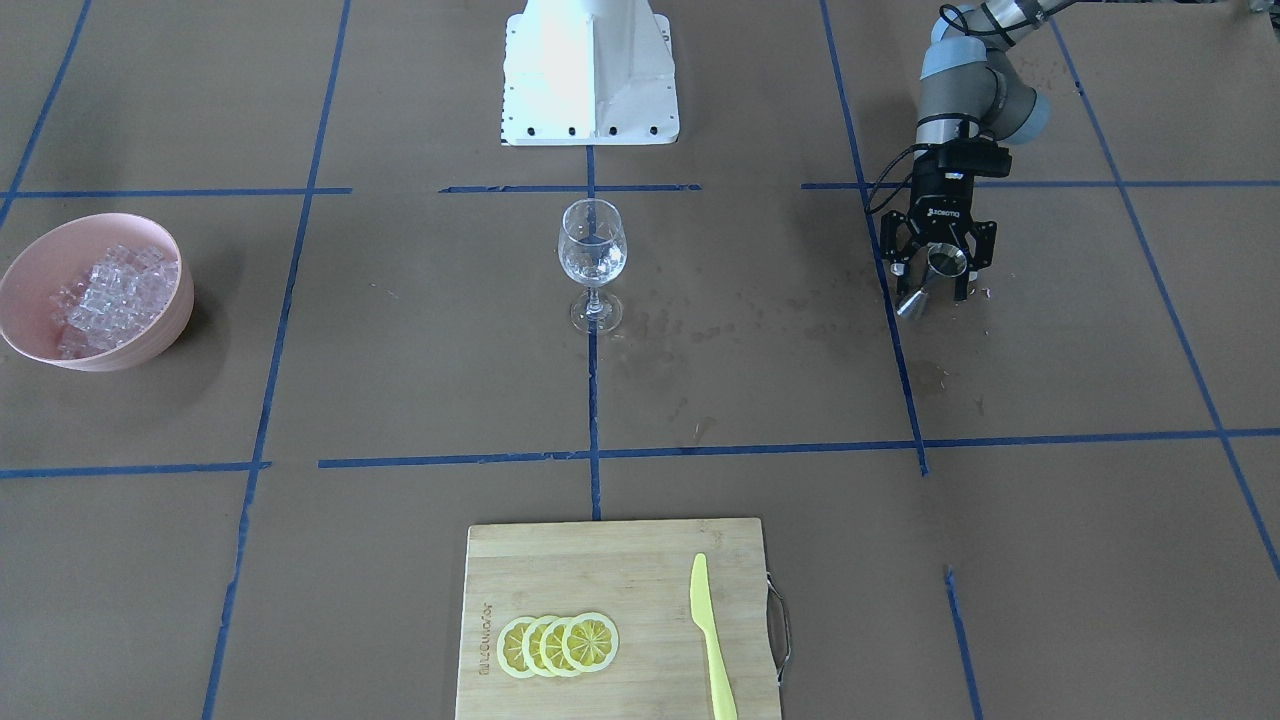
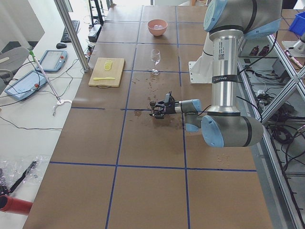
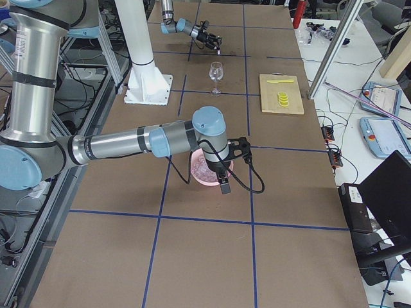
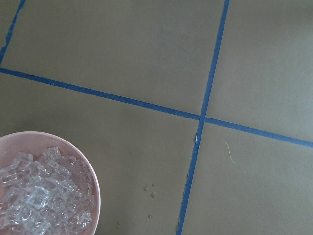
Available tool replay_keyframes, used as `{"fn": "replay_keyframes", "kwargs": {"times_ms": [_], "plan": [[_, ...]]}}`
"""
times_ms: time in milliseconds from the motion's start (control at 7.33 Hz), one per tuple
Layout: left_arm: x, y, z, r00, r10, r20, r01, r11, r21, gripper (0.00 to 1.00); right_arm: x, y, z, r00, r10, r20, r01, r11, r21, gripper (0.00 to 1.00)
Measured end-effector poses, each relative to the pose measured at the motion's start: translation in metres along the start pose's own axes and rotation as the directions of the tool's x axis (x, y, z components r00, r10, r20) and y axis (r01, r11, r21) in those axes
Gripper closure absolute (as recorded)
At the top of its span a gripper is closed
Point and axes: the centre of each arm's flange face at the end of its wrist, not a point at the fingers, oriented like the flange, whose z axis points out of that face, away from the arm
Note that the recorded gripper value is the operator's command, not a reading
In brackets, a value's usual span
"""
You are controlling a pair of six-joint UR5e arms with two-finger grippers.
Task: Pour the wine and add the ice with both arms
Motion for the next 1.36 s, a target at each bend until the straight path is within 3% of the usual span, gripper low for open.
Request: {"fn": "replay_keyframes", "kwargs": {"times_ms": [1364], "plan": [[0.0046,0.0028,-0.0064,1.000,-0.008,-0.008,0.008,1.000,0.014,0.59,0.0005,0.0002,0.0006,1.000,0.001,0.000,-0.001,1.000,-0.001,0.00]]}}
